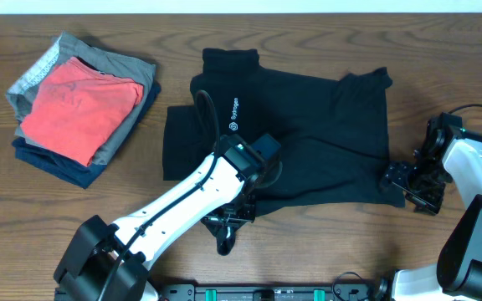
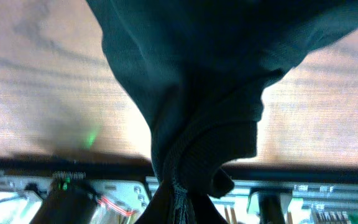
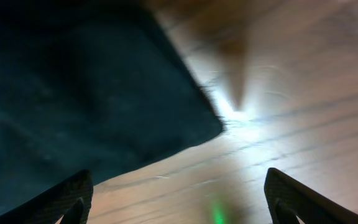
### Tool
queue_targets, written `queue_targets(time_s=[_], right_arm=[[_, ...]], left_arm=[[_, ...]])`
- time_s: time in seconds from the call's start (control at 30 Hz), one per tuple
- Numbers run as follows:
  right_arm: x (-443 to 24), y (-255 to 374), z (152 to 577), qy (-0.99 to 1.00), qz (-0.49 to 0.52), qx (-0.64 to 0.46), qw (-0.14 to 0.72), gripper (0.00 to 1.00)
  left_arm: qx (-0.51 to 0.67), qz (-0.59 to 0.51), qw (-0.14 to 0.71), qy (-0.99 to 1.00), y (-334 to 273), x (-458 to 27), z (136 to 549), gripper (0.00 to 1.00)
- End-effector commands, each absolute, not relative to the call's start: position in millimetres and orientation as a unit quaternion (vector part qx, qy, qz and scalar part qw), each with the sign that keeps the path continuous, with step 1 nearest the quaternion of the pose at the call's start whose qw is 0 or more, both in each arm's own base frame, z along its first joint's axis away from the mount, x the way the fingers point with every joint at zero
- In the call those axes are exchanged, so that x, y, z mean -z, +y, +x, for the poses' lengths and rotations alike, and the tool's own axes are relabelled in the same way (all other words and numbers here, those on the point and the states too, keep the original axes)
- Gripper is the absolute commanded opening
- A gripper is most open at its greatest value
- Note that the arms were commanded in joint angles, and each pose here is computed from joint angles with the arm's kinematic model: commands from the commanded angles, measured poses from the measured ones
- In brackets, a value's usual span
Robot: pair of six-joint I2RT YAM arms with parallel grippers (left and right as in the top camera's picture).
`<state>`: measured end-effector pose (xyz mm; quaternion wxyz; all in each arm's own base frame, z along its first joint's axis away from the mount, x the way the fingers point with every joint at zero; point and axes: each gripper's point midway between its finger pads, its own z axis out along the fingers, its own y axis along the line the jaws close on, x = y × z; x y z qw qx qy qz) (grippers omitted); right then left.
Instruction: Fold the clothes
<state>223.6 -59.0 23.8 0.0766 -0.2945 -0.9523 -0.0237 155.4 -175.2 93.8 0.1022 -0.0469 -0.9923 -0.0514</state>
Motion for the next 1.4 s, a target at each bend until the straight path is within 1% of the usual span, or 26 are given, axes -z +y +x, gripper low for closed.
queue_targets(time_s=[0.0,0.13,0.3,0.37,0.43,0.5,0.53,0.63,0.7,0.83,0.87,0.93,1.07,1.23,1.37], right_arm=[[-31.2,-41.5,232.5,-0.956,-0.275,0.076,0.063,0.86],[-23.4,-42.9,225.0,-0.956,-0.276,0.066,0.070,0.86],[-2.7,-40.5,215.7,-0.951,-0.295,0.064,0.068,0.85],[4.9,-44.5,211.4,-0.946,-0.314,0.049,0.066,0.83],[9.0,-53.7,206.7,-0.940,-0.333,0.018,0.064,0.79],[9.6,-63.6,203.3,-0.936,-0.347,-0.012,0.063,0.71],[9.5,-67.4,202.2,-0.934,-0.351,-0.022,0.062,0.65],[8.9,-79.6,198.2,-0.923,-0.378,-0.046,0.060,0.42],[8.2,-88.9,195.8,-0.914,-0.396,-0.061,0.057,0.34],[5.8,-104.1,191.4,-0.901,-0.426,-0.066,0.056,0.10],[5.2,-107.0,189.4,-0.897,-0.433,-0.066,0.057,0.06],[4.0,-111.8,183.0,-0.890,-0.446,-0.067,0.064,0.04],[1.1,-123.8,161.6,-0.871,-0.476,-0.082,0.090,0.04],[-2.1,-129.2,144.5,-0.857,-0.495,-0.087,0.114,0.07],[-6.1,-131.2,140.4,-0.850,-0.507,-0.089,0.113,0.12]], left_arm=[[0.060,-0.043,0.072,-0.995,-170.7,-96.7,164.7,0.06],[0.057,-0.042,0.069,-0.995,-172.1,-96.3,166.2,0.07],[0.054,-0.043,0.066,-0.995,-173.6,-96.0,167.5,0.06],[0.052,-0.042,0.064,-0.996,-174.7,-95.7,168.6,0.06],[0.051,-0.042,0.063,-0.996,-174.9,-95.7,168.9,0.06],[0.051,-0.042,0.063,-0.996,-174.9,-95.7,168.8,0.06],[0.052,-0.042,0.063,-0.996,-174.8,-95.7,168.8,0.06],[0.052,-0.043,0.064,-0.996,-174.6,-95.7,168.7,0.06],[0.052,-0.043,0.064,-0.996,-174.5,-95.7,168.6,0.06],[0.057,-0.043,0.070,-0.995,-171.9,-96.4,165.9,0.06],[0.059,-0.043,0.071,-0.995,-171.2,-96.6,165.2,0.06],[0.062,-0.043,0.075,-0.994,-169.6,-97.0,163.4,0.07],[0.068,-0.043,0.083,-0.993,-166.5,-98.0,159.7,0.06],[0.067,-0.042,0.083,-0.993,-166.8,-98.0,159.7,0.07],[0.067,-0.042,0.083,-0.993,-166.8,-98.0,159.7,0.06]])
